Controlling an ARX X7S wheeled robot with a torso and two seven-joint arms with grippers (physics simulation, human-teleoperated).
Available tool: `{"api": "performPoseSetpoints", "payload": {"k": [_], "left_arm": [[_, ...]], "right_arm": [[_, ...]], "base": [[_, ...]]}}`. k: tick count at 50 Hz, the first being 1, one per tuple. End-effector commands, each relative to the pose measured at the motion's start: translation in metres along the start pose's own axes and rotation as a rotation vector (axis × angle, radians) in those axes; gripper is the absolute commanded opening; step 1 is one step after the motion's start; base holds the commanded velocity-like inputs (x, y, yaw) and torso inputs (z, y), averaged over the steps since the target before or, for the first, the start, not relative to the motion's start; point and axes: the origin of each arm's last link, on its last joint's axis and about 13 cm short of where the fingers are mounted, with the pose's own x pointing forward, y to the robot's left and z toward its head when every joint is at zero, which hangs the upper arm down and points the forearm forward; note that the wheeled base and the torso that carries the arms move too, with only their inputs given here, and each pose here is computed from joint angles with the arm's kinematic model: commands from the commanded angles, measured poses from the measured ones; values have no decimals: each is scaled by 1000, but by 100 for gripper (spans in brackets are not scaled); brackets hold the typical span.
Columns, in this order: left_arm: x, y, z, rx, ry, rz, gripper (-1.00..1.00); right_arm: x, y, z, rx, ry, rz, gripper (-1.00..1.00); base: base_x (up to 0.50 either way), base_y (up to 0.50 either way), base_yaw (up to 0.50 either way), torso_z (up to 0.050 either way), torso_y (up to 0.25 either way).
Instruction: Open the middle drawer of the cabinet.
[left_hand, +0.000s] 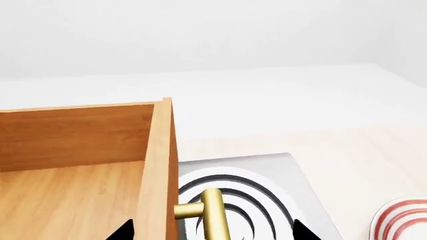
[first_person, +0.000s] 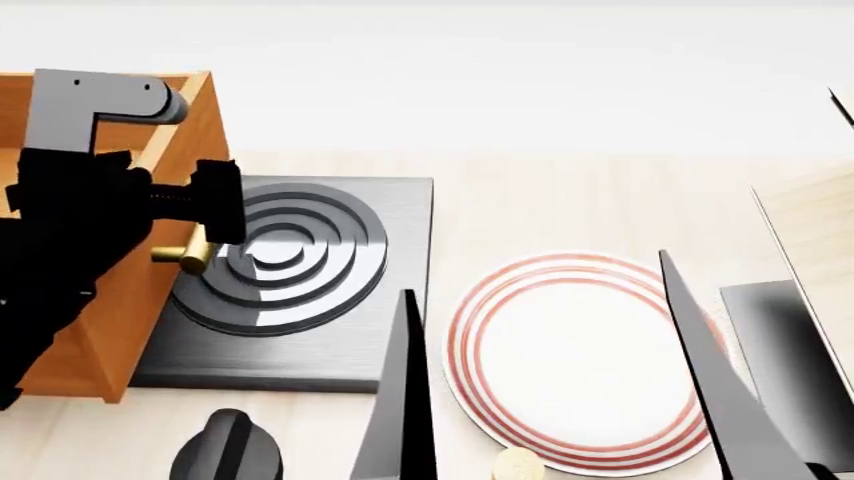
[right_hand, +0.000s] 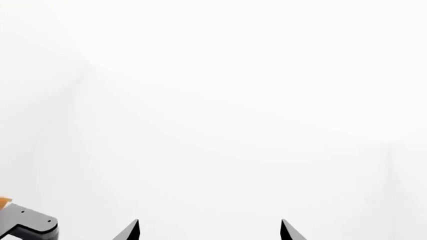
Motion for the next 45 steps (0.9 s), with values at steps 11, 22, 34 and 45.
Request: {"api": "performPoseSetpoints", "payload": {"k": [11,22,34,45], "left_arm": [[-16,-5,-7,21,-215,2,100],[-34,-6,-21,3,-313,31,100],[-58,-10,-40,39,-423,39,100],[-79,-11,-61,59,-509,49,100]], "right_arm": [[0,1,0,3,2,10,100],[0,2,0,4,1,10,100],[0,1,0,0,4,3,100],[-1,1,-2,0,10,5,100]], "base": [[0,0,0,0,0],[0,0,0,0,0],[0,0,0,0,0],[0,0,0,0,0]]}}
